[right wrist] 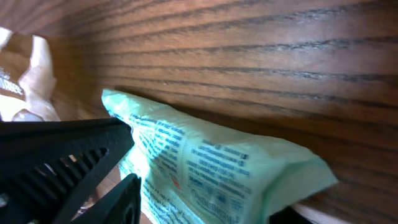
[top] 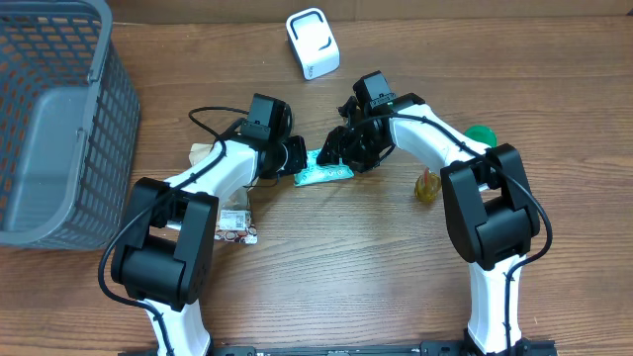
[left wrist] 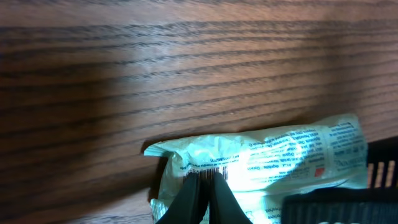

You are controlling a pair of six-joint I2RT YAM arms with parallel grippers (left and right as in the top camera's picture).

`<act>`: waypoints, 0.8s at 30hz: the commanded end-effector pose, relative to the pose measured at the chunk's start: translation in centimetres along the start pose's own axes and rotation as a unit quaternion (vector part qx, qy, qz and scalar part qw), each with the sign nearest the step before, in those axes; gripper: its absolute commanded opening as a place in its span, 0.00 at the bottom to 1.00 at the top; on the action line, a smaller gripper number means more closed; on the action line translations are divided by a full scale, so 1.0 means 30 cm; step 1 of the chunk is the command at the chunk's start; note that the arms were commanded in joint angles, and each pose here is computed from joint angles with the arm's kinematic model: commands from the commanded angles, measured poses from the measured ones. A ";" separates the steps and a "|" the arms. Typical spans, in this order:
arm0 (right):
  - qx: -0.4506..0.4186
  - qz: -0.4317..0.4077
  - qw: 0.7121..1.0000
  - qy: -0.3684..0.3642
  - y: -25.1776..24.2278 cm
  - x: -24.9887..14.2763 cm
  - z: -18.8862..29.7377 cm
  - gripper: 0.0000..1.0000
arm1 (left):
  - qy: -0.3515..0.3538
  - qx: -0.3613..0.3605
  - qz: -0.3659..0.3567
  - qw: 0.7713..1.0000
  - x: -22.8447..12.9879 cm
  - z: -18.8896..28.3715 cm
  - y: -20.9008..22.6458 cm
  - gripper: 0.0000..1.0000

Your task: Scan the item barcode

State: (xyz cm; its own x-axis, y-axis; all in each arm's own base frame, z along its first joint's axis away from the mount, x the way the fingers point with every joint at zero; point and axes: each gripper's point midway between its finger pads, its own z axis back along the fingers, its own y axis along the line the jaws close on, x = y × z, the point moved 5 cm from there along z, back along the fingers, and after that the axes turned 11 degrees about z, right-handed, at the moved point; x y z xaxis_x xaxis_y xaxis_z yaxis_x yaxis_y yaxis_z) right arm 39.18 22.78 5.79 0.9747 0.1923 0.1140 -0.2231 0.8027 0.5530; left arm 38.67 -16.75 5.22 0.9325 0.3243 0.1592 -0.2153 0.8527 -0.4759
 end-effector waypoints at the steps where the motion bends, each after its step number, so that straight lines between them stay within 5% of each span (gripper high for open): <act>1: 0.051 0.015 0.999 -0.007 0.069 0.006 0.024 0.42 | 0.019 0.049 0.020 0.998 -0.037 -0.055 0.087 0.04; 18: 0.089 0.060 0.994 -0.015 0.106 0.017 0.027 0.24 | 0.014 0.049 0.015 0.999 -0.031 -0.054 0.084 0.04; 24: 0.080 0.046 0.996 -0.002 0.088 0.001 0.030 0.20 | -0.023 -0.008 0.006 1.000 0.092 0.082 -0.013 0.04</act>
State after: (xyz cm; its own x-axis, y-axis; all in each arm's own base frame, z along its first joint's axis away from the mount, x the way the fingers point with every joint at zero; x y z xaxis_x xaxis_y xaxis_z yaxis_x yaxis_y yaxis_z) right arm 39.33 23.23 6.55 0.9624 0.2262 0.1507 -0.2697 0.7255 0.6332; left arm 39.25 -15.65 5.57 0.9227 0.3503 0.1608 -0.2446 0.8545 -0.4582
